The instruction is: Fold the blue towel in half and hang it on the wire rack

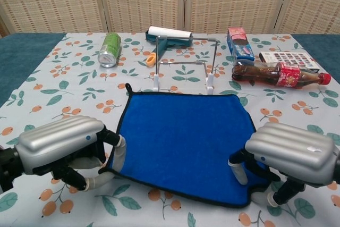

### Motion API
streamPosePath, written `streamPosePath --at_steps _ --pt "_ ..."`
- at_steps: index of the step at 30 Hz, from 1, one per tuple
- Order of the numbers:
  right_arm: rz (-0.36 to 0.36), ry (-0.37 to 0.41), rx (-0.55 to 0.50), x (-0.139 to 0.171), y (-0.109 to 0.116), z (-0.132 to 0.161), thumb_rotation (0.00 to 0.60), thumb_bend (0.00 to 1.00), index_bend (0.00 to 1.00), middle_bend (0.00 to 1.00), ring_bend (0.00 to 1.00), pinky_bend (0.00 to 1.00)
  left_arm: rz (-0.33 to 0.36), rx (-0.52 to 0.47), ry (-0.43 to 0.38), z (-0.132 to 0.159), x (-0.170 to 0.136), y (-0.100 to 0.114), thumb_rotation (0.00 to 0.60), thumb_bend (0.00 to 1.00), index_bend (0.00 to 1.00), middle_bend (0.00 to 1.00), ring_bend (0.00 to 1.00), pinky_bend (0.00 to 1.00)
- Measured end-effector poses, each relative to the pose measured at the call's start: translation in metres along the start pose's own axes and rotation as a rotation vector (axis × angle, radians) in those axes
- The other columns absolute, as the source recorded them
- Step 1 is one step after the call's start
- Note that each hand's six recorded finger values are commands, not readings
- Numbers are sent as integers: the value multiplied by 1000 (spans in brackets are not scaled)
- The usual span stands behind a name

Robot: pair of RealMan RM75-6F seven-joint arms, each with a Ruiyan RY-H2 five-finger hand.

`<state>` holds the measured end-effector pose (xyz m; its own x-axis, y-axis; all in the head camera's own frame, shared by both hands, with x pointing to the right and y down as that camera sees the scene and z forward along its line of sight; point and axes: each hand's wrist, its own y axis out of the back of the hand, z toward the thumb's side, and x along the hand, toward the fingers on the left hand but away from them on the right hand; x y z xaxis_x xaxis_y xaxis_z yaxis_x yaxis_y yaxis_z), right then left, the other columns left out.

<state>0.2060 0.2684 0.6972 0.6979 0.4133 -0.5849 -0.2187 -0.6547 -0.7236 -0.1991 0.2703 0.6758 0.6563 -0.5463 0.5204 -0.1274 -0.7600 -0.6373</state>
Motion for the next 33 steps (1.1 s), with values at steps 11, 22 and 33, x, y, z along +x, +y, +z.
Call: streamPosePath --at_steps 11,22,33 --pt "-4 -6 2 2 1 -1 600 258 652 845 853 1000 8 -3 3 -1 0 2 600 478 596 1000 950 1000" --pt "-16 -8 0 3 1 -2 600 392 659 850 855 1000 17 -7 13 -5 -2 5 600 477 596 1000 950 1000" --pt "-45 -13 -6 2 9 -4 600 495 668 853 855 1000 30 -10 24 -10 -3 9 600 477 596 1000 950 1000"
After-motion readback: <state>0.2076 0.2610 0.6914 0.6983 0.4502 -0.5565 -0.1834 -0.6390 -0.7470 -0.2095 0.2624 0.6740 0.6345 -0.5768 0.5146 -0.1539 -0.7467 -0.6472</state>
